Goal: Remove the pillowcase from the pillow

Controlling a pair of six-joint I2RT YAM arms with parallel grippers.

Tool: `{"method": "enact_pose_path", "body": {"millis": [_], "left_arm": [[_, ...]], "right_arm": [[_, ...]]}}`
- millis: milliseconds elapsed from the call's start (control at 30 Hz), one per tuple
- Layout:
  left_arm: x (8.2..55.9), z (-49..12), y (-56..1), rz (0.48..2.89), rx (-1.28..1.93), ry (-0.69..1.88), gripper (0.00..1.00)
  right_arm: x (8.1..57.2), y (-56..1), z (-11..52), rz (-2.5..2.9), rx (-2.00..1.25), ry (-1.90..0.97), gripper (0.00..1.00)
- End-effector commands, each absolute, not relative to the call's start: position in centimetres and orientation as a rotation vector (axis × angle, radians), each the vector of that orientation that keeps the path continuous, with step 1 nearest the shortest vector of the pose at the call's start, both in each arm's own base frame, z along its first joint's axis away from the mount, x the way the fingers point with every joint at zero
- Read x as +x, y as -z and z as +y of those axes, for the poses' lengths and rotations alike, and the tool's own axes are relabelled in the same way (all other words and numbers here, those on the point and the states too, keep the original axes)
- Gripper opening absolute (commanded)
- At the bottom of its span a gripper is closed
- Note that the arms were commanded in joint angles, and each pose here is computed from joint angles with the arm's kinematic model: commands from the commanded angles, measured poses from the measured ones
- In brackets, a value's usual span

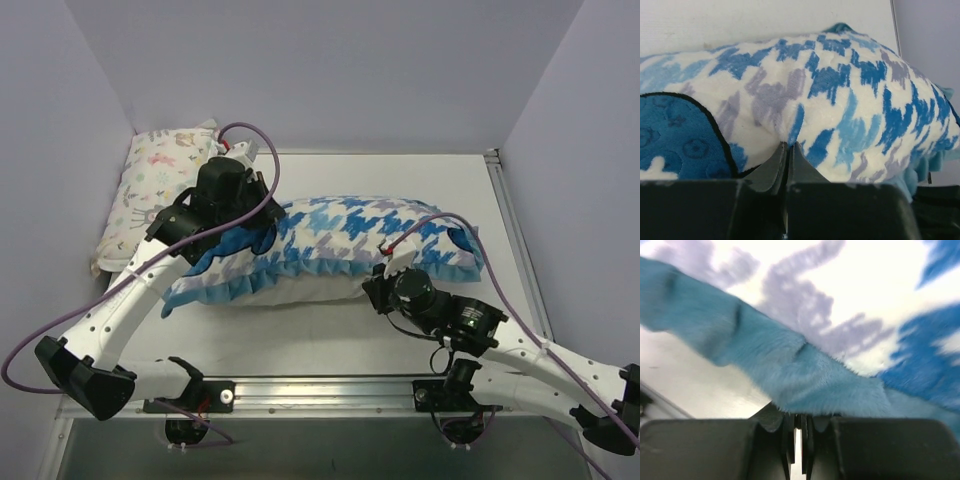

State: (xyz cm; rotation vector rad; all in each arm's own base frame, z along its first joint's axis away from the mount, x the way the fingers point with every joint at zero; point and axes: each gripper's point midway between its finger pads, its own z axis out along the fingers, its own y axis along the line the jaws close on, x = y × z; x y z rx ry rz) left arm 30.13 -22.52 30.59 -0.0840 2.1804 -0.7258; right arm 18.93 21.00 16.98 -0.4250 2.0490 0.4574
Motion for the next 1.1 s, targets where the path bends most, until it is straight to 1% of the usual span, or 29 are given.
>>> {"method": "enact_pose_path", "body": {"millis": [0,33,67,133,167,200,267,333,367,400,433,467,500,533,567,667,700,800,833,867,900,933,967,1000,1033,1067], "left_arm": [[32.0,-22.8,-41.1,1.875,-0.036,0.801,0.00],[32.2,-22.7,-41.3,1.883,-0.033,0.778,0.00],[33.0,-22.8,-42.0,1.872,-0.019,0.754,0.00],[34.2,-22.6,-42.3,1.879,-0.026,0.697,0.00],[35.4,-22.9,-42.5,1.879,-0.022,0.670,0.00],[36.1,-22.9,-42.3,1.885,-0.025,0.652,0.00],[38.1,-23.4,-40.5,1.929,-0.032,0.614,0.00],[39.6,-23.4,-41.1,1.924,-0.040,0.609,0.12],[41.3,-23.9,-39.4,1.965,-0.035,0.579,0.15],[42.0,-24.0,-39.2,1.975,-0.034,0.568,0.18],[42.4,-23.9,-40.8,1.952,-0.033,0.570,0.27],[43.6,-24.5,-39.4,1.984,-0.014,0.542,0.34],[43.8,-24.6,-39.7,1.978,-0.007,0.542,0.43],[44.0,-24.8,-40.7,1.956,-0.002,0.551,0.60],[44.2,-25.2,-40.7,1.954,0.014,0.558,0.67],[43.5,-25.5,-42.4,1.916,0.048,0.584,0.80],[43.0,-25.6,-42.8,1.908,0.060,0.586,0.82],[40.6,-26.1,-41.6,1.924,0.114,0.525,0.86],[40.0,-26.6,-41.6,1.907,0.122,0.532,0.87],[38.3,-27.1,-38.8,1.957,0.154,0.528,0.87],[37.6,-27.3,-37.9,1.960,0.153,0.533,0.88],[37.5,-27.6,-37.9,1.923,0.135,0.546,0.88],[36.2,-27.7,-37.8,1.911,0.136,0.573,0.89],[35.2,-28.5,-34.7,1.958,0.163,0.563,0.89],[35.0,-29.1,-34.6,1.926,0.166,0.583,0.90],[34.3,-29.6,-34.8,1.900,0.184,0.601,0.90]], "right_arm": [[17.6,-27.2,22.4,1.909,-0.480,-0.620,0.00],[17.3,-28.8,22.6,1.891,-0.490,-0.646,0.00],[17.4,-32.8,22.9,1.836,-0.479,-0.683,0.00],[17.8,-34.4,22.8,1.853,-0.501,-0.637,0.00],[18.7,-34.0,23.5,1.885,-0.519,-0.592,0.00],[19.2,-35.1,23.7,1.877,-0.513,-0.580,0.00],[21.2,-33.3,24.6,1.950,-0.510,-0.563,0.00],[22.8,-32.5,25.1,2.003,-0.478,-0.600,0.00],[25.4,-31.3,24.0,2.053,-0.402,-0.556,0.00],[26.7,-31.1,23.8,2.064,-0.369,-0.582,0.00],[27.8,-30.6,23.7,2.095,-0.305,-0.623,0.00],[29.8,-28.9,23.4,2.159,-0.265,-0.664,0.00],[30.7,-28.0,23.6,2.187,-0.249,-0.670,0.00],[31.4,-27.2,23.5,2.214,-0.231,-0.667,0.00],[32.3,-25.2,23.9,2.266,-0.230,-0.654,0.00],[34.0,-22.5,24.2,2.310,-0.190,-0.655,0.00],[34.4,-22.3,24.4,2.312,-0.186,-0.679,0.00],[35.0,-21.7,24.8,2.319,-0.191,-0.681,0.10],[35.2,-22.0,24.7,2.311,-0.182,-0.678,0.21],[35.2,-22.3,24.5,2.302,-0.177,-0.676,0.29],[35.4,-22.9,24.4,2.290,-0.155,-0.682,0.38],[35.8,-23.4,23.6,2.278,-0.121,-0.670,0.53],[35.6,-24.6,23.1,2.249,-0.101,-0.673,0.60],[35.6,-25.3,22.6,2.233,-0.075,-0.678,0.65],[35.5,-26.5,21.8,2.200,-0.054,-0.677,0.73],[35.4,-27.1,21.3,2.186,-0.043,-0.672,0.76]]}}
